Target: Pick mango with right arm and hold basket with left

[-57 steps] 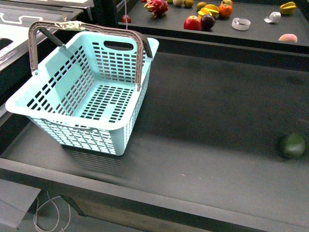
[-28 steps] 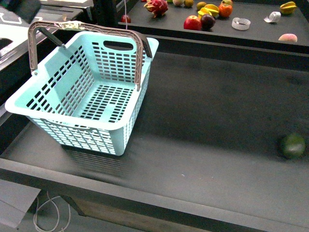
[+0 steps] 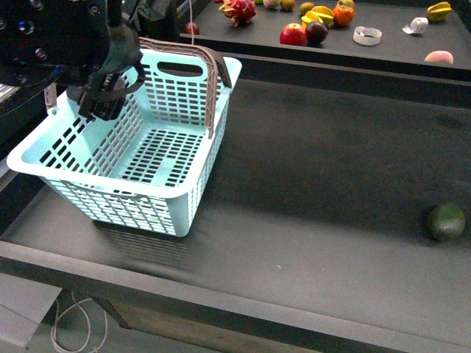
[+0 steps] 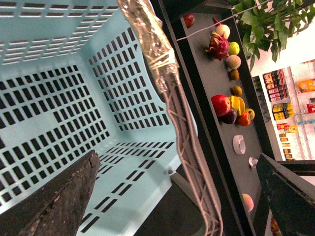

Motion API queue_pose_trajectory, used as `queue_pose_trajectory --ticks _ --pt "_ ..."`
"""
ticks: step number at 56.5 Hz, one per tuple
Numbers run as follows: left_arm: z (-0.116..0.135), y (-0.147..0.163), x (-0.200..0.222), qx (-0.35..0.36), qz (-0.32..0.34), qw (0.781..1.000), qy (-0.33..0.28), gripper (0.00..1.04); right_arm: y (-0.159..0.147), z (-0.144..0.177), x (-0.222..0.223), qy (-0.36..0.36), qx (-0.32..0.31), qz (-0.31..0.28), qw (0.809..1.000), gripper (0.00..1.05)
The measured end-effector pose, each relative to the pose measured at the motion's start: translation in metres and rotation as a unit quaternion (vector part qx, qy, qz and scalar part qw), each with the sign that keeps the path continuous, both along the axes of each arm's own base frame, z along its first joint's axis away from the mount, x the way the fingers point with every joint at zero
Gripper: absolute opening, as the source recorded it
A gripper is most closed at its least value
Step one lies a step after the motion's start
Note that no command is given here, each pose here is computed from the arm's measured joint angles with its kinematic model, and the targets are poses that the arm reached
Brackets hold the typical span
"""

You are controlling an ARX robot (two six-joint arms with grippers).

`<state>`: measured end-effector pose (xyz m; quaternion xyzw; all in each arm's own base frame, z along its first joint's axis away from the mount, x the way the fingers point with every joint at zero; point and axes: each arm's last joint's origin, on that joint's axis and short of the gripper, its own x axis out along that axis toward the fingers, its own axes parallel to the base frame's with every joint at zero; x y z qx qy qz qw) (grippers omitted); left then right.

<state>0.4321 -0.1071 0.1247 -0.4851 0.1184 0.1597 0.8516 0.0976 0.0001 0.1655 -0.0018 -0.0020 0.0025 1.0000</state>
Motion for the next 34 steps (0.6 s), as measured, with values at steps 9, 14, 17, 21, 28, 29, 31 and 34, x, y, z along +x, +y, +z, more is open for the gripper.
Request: queue_pose_trajectory --ticks 9,14,17,21,28,29,31,34 --pt "-0.005 -0.008 0.033 -0.017 -0.002 1.000 0.002 0.97 0.000 0.000 0.000 0.000 0.000 0.000 1.000 0.96" --pt "-0.011 -0.010 0.049 -0.020 -0.002 1.000 0.007 0.97 0.000 0.000 0.000 0.000 0.000 0.000 1.000 0.96" --pt "-0.014 -0.010 0.057 -0.023 -0.003 1.000 0.009 0.97 0.000 0.000 0.000 0.000 0.000 0.000 1.000 0.96" --pt "-0.017 -0.009 0.074 -0.026 -0.004 1.000 0.009 0.97 0.000 0.000 0.000 0.000 0.000 0.000 1.000 0.96" --pt "-0.020 -0.006 0.093 -0.028 -0.002 1.000 0.009 0.97 0.000 0.000 0.000 0.000 0.000 0.000 1.000 0.96" --pt "-0.020 -0.006 0.094 -0.028 -0.002 1.000 0.009 0.97 0.000 0.000 0.000 0.000 0.000 0.000 1.000 0.96" --pt "-0.021 -0.006 0.097 -0.029 -0.002 1.000 0.009 0.97 0.000 0.000 0.000 0.000 0.000 0.000 1.000 0.96" --pt "-0.021 -0.006 0.098 -0.031 -0.005 0.999 0.007 0.97 0.000 0.000 0.000 0.000 0.000 0.000 1.000 0.96"
